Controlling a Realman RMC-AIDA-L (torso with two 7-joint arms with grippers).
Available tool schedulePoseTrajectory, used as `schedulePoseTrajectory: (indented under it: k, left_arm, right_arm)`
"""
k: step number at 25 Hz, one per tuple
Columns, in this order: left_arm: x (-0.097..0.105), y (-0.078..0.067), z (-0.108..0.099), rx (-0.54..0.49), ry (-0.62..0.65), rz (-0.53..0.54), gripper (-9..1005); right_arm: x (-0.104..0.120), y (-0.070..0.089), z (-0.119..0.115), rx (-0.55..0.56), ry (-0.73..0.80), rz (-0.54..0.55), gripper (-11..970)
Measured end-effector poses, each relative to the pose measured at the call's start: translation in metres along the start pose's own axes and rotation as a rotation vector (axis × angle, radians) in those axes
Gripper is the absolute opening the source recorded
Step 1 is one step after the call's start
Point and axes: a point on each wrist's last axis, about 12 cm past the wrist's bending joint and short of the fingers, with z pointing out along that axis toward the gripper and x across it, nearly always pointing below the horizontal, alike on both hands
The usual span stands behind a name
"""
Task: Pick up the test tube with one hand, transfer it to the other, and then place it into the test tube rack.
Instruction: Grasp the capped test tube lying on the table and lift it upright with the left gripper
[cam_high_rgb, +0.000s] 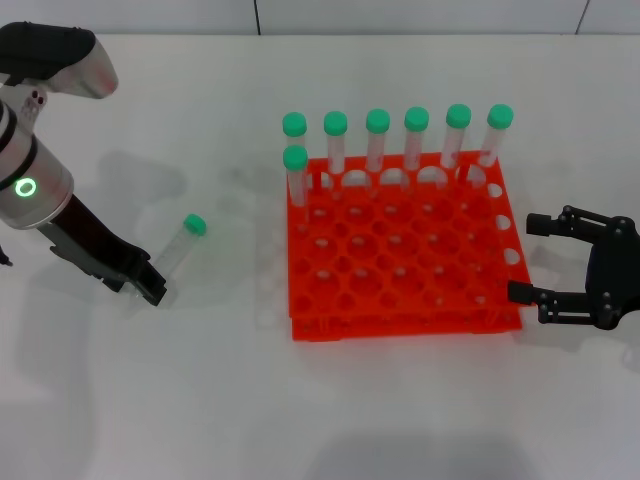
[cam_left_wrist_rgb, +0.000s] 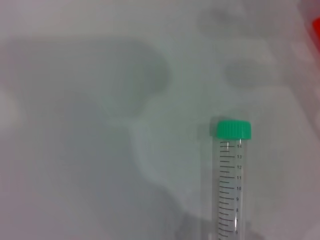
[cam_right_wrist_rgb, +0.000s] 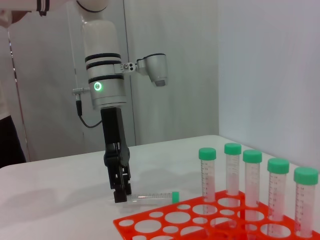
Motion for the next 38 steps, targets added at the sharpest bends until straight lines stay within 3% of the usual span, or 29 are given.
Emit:
schedulePoseTrajectory:
  k: [10, 13, 24, 38]
  left_arm:
    - [-0.003, -0.006, -0.001, -0.008, 0.021, 0.013, 551]
    - [-0.003, -0.007, 0.000, -0.038, 0.046, 0.015, 464]
    - [-0.005, -0.011, 0.003, -0.076, 0.065, 0.033, 421]
    - [-0.012, -0.014, 0.009, -0.090, 0.042, 0.049, 276]
  right_arm:
    - [0.000, 0.001, 0.001, -0.004, -0.007, 0.002, 847]
    - [-0.001, 0.002, 0.002, -0.009, -0.012, 0.003, 847]
    - [-0.001, 0.004, 0.005, -0.019, -0.020, 0.006, 845]
    - [-0.003, 0.005, 0.009, -0.034, -0.031, 0.004, 844]
